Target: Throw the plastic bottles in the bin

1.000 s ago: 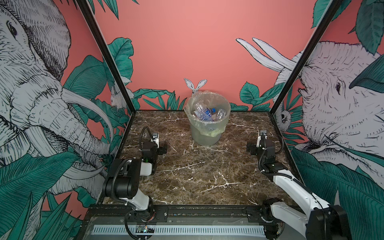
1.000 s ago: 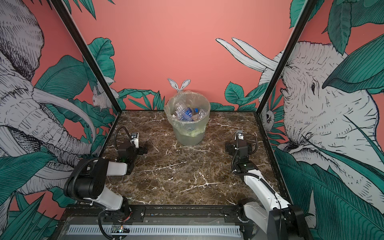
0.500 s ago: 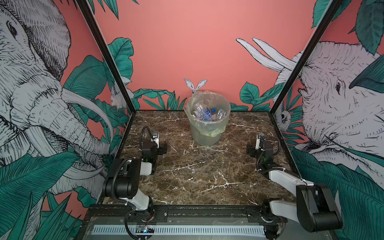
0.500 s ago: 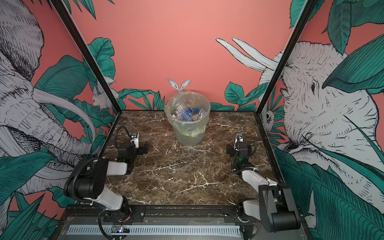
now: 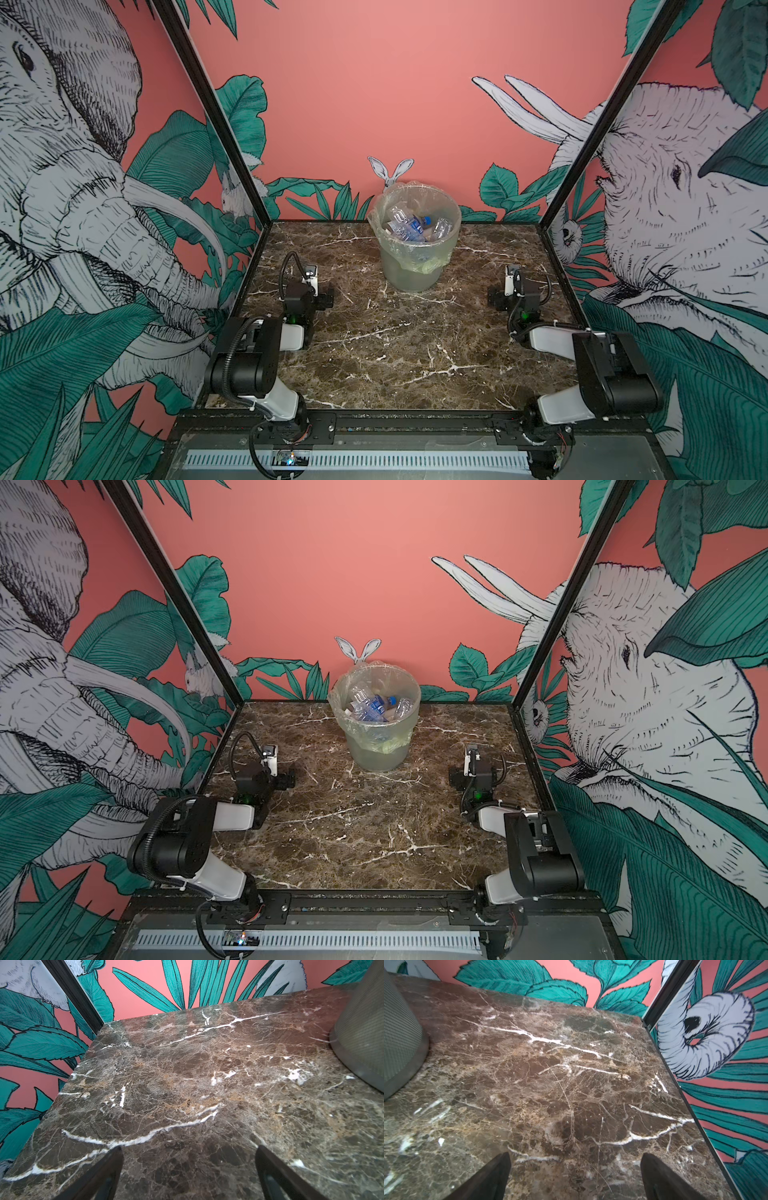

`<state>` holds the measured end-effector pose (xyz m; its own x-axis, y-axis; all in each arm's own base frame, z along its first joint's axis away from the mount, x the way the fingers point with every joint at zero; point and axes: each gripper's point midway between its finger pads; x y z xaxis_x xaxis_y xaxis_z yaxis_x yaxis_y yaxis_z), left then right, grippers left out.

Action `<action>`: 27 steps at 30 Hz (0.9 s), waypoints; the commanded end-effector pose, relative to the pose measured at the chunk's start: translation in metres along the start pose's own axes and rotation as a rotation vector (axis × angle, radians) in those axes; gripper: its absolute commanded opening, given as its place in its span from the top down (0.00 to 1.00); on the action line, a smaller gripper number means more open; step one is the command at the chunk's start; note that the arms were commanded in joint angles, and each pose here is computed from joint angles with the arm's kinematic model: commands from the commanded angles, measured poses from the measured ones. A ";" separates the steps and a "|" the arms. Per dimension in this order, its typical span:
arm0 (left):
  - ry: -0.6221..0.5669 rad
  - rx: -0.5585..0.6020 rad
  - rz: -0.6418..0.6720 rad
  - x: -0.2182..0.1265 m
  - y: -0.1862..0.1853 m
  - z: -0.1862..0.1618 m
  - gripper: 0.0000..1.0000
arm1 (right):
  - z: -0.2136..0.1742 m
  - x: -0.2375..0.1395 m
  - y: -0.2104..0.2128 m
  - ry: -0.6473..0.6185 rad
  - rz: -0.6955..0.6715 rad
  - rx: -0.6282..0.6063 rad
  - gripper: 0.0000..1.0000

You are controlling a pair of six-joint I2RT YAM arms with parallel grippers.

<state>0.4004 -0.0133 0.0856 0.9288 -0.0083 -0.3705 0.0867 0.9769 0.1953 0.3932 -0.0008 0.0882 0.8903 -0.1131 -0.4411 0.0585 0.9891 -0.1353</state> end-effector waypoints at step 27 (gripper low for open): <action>-0.019 0.002 0.002 -0.001 0.003 0.009 0.00 | 0.006 0.001 -0.012 -0.119 -0.028 0.068 0.01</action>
<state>0.4001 -0.0133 0.0846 0.9272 -0.0082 -0.3744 0.0875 0.9769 0.1952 0.3941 -0.0119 0.0855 0.9185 -0.1310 -0.3731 0.1034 0.9903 -0.0933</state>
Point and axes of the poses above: each gripper's point midway between its finger pads, its own x axis out along the fingers, its own y axis along the line the jaws close on, z = x × y, and after that the axes turned 3 degrees about x, right-handed
